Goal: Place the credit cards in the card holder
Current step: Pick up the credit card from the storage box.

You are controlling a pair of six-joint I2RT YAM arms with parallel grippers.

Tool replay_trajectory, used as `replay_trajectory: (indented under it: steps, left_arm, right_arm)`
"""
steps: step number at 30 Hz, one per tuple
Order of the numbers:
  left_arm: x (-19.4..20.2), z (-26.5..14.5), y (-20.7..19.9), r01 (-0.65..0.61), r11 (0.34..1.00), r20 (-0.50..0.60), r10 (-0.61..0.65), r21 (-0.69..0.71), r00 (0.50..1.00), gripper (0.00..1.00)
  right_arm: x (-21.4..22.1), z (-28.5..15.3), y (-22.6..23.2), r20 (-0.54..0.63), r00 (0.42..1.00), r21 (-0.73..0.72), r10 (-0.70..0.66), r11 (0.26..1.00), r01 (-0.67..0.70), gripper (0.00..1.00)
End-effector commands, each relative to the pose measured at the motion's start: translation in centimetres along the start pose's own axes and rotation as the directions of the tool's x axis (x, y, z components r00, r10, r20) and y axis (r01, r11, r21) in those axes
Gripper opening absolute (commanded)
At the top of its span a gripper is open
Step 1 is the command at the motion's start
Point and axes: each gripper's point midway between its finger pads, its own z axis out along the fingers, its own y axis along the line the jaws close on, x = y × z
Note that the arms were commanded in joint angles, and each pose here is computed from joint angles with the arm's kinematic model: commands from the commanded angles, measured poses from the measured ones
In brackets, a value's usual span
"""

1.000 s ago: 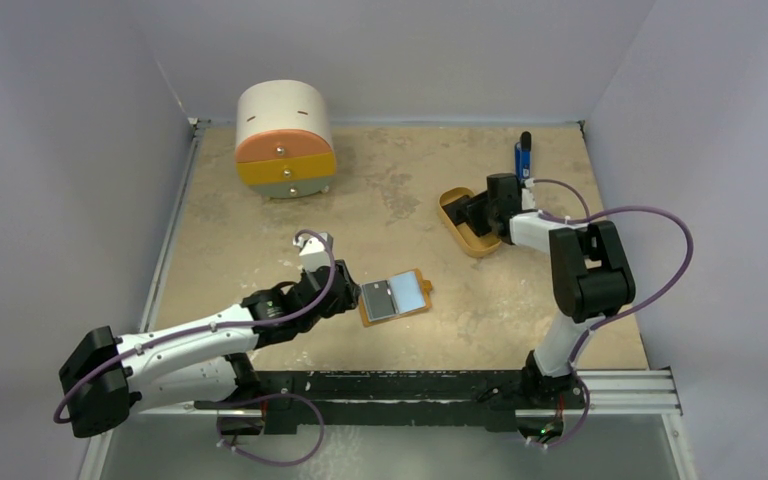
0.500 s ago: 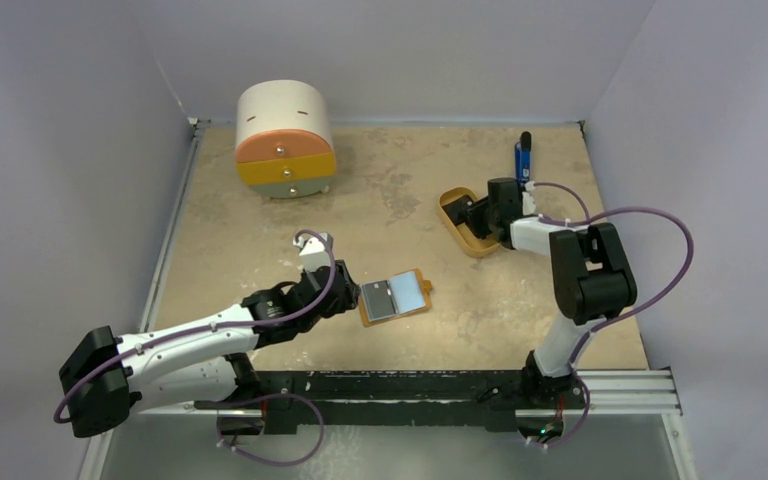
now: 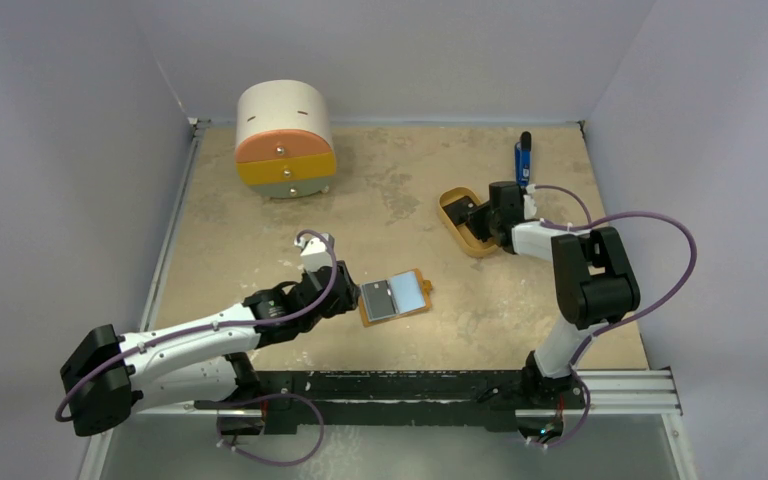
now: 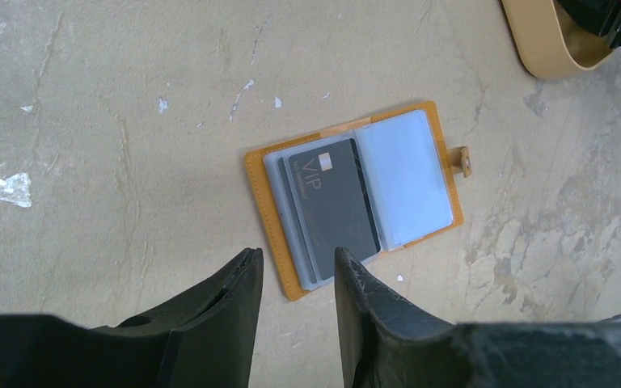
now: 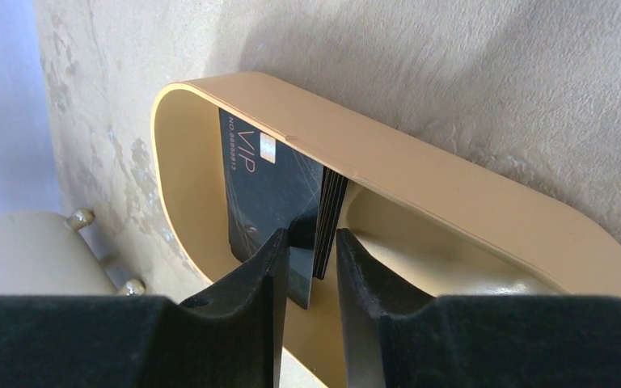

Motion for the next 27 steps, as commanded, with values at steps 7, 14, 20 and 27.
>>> replay_trajectory:
  steps: [7,14,20,27]
  left_arm:
    - [-0.2,0.3,-0.7,0.025,0.999,0.010,-0.026,0.022,1.000,0.37]
    - [-0.1,0.4,-0.7,0.021,1.000,0.006,-0.021,0.021,1.000,0.36]
    - [0.0,0.4,-0.7,0.020,1.000,0.004,-0.020,0.022,1.000,0.36]
    - [0.0,0.3,-0.6,0.023,0.999,0.005,-0.023,0.023,1.000,0.35]
  right_arm:
    - [0.2,-1.3,-1.8,-0.007,1.000,0.048,-0.029,0.998,0.029,0.28]
    - [-0.1,-1.9,-1.5,0.006,0.999,0.035,-0.045,0.998,0.045,0.20]
    - [0.0,-2.0,-1.3,0.001,0.999,0.022,-0.048,0.999,0.048,0.13]
    - [-0.7,-2.6,0.3,0.014,0.998,-0.013,-0.065,0.998,0.065,0.05]
